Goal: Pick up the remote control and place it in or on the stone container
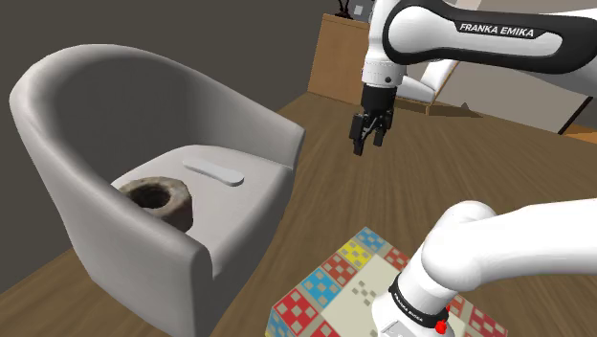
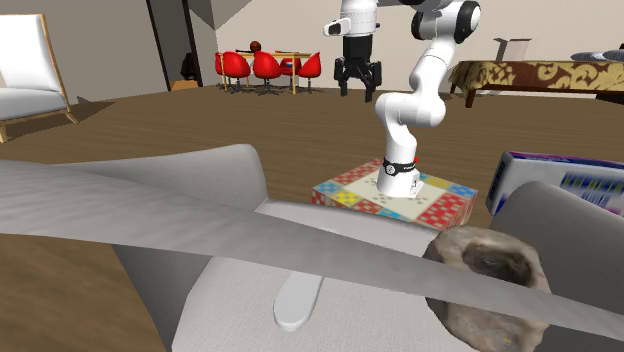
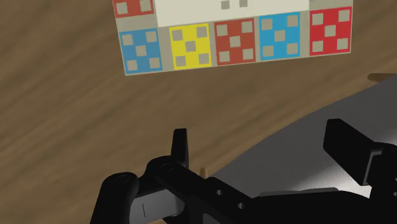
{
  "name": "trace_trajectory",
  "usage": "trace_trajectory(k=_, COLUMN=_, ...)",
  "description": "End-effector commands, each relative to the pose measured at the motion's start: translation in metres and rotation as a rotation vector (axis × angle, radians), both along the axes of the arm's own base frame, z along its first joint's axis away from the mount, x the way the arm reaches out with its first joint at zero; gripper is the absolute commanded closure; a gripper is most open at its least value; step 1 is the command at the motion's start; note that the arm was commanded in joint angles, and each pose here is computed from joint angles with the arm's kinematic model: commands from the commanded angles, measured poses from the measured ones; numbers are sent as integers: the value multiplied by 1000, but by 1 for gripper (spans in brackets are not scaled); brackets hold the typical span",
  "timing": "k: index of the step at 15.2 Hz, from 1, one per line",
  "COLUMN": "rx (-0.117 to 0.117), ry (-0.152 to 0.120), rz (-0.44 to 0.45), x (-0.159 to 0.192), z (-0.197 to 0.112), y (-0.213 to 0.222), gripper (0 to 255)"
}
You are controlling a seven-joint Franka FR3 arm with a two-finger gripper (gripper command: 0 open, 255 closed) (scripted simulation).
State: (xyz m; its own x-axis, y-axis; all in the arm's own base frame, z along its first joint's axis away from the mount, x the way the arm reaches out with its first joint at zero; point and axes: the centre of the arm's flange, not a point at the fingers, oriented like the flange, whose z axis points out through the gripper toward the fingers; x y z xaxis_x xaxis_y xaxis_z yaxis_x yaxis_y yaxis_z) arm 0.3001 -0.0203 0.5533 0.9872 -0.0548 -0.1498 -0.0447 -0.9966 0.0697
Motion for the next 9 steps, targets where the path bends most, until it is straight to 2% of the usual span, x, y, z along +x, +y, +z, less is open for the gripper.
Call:
trace_trajectory(k=1, rx=0, ry=0, rz=0, x=0, z=0, y=0, gripper=0)
trace_trajectory(k=9, rx=17, ry=-28, rz=104, x=85, z=-45, y=31, gripper=0)
